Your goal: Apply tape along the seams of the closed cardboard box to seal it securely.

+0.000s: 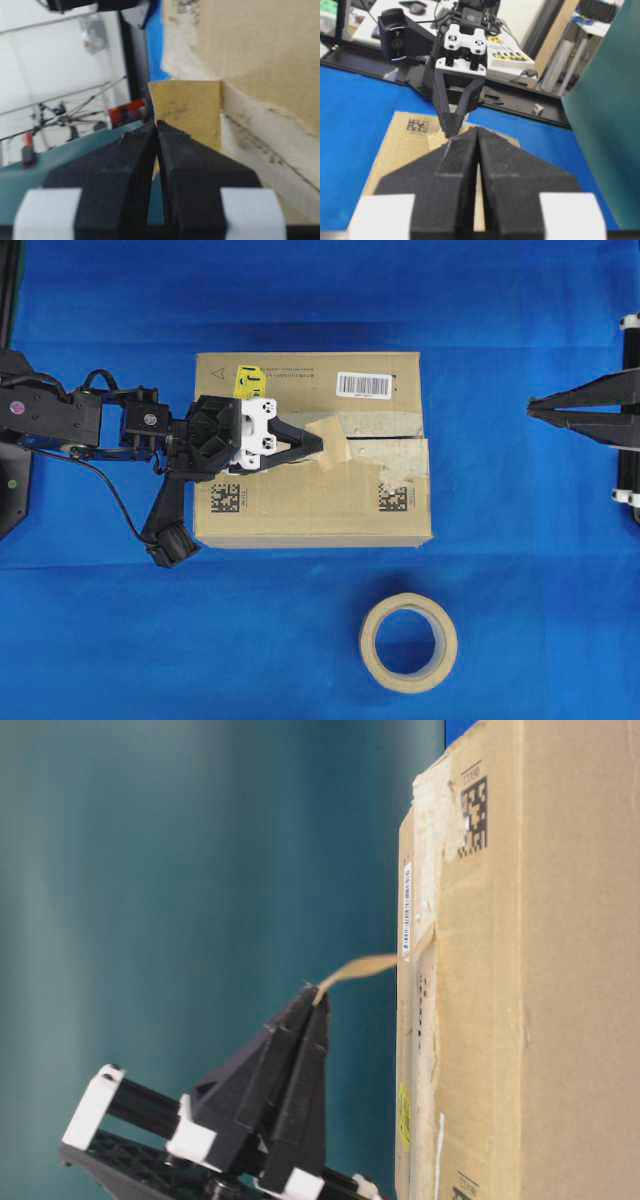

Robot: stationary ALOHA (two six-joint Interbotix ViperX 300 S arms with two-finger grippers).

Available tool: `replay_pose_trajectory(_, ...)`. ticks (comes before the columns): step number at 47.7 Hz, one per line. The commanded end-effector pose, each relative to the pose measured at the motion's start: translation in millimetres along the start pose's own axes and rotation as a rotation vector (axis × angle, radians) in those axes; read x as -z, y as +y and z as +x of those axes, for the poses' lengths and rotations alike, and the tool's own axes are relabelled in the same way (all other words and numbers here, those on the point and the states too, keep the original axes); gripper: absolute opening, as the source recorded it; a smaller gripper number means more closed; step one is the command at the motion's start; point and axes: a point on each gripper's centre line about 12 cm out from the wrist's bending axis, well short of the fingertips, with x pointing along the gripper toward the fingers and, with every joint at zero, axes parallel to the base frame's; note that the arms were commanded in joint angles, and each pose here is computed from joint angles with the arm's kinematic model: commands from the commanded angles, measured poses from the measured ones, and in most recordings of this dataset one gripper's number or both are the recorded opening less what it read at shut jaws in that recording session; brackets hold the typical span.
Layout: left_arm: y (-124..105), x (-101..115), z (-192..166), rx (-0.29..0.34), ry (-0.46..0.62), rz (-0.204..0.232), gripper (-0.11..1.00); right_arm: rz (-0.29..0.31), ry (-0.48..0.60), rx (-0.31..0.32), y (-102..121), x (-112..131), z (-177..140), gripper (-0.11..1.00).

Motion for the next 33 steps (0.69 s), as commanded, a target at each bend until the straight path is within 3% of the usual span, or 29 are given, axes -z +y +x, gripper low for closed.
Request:
replay_pose_trajectory(1, 7, 4, -4, -0.005, 0.008, -0.006, 0.02, -0.003, -0.018, 0.003, -1, -8, 4, 0.0)
replay_pose_trajectory(19, -5, 3, -5, 0.142, -0.013, -0.012, 0.02, -0.006, -0.006, 0.001, -1, -5, 5, 0.0)
replay_pose_trajectory(33, -12, 7, -6, 0.203, -0.008, -0.024, 0.02, -0.005, 0.021, -0.003, 0, 2, 10, 0.0)
